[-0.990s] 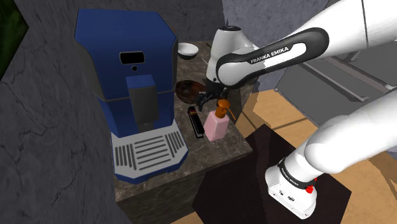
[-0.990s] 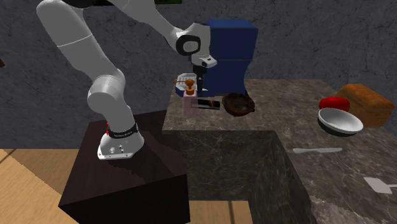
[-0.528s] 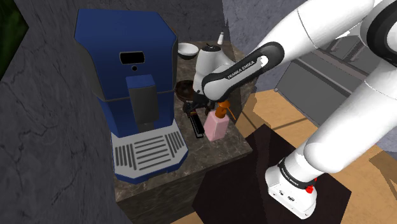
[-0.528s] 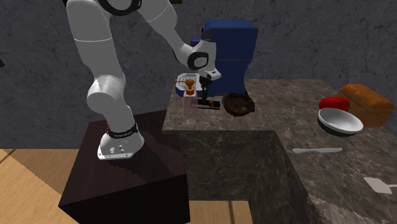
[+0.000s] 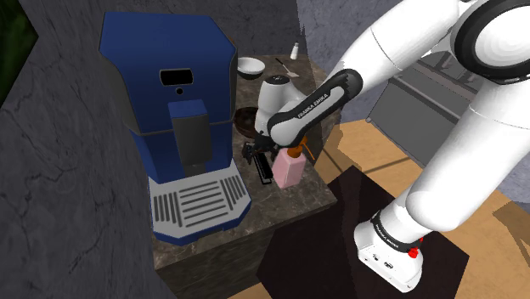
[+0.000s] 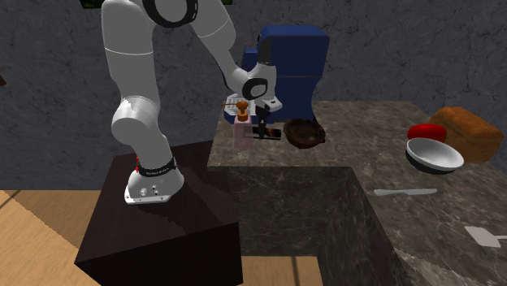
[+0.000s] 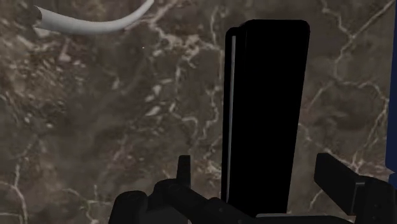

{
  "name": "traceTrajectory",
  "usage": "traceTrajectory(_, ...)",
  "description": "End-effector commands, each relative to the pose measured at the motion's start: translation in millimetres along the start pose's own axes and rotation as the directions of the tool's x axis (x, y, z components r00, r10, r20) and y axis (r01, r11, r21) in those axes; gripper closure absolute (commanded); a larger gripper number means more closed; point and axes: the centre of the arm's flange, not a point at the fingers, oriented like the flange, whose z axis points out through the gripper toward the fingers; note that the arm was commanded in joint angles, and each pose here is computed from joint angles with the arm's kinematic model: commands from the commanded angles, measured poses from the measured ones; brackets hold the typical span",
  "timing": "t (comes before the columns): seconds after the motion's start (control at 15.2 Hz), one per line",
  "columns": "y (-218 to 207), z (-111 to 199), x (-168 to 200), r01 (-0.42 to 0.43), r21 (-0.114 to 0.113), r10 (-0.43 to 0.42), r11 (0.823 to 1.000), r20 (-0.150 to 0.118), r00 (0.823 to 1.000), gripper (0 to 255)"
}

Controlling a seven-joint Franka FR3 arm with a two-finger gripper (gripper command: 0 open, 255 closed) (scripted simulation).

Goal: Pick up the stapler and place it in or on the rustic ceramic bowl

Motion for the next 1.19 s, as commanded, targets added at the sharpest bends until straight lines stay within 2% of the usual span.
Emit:
traceTrajectory(0.0,0.5,2.9,0.7,0.000,0.000,0.000,1.000,-0.001,1.000,0)
traceTrajectory(0.4,0.5,2.8,0.7,0.000,0.000,0.000,1.000,-0.001,1.000,0)
traceTrajectory(0.46,0.5,2.8,0.7,0.000,0.000,0.000,1.000,-0.001,1.000,255)
traceTrajectory(1.12,0.5,-2.4,0.6,0.000,0.000,0.000,1.000,-0.001,1.000,255)
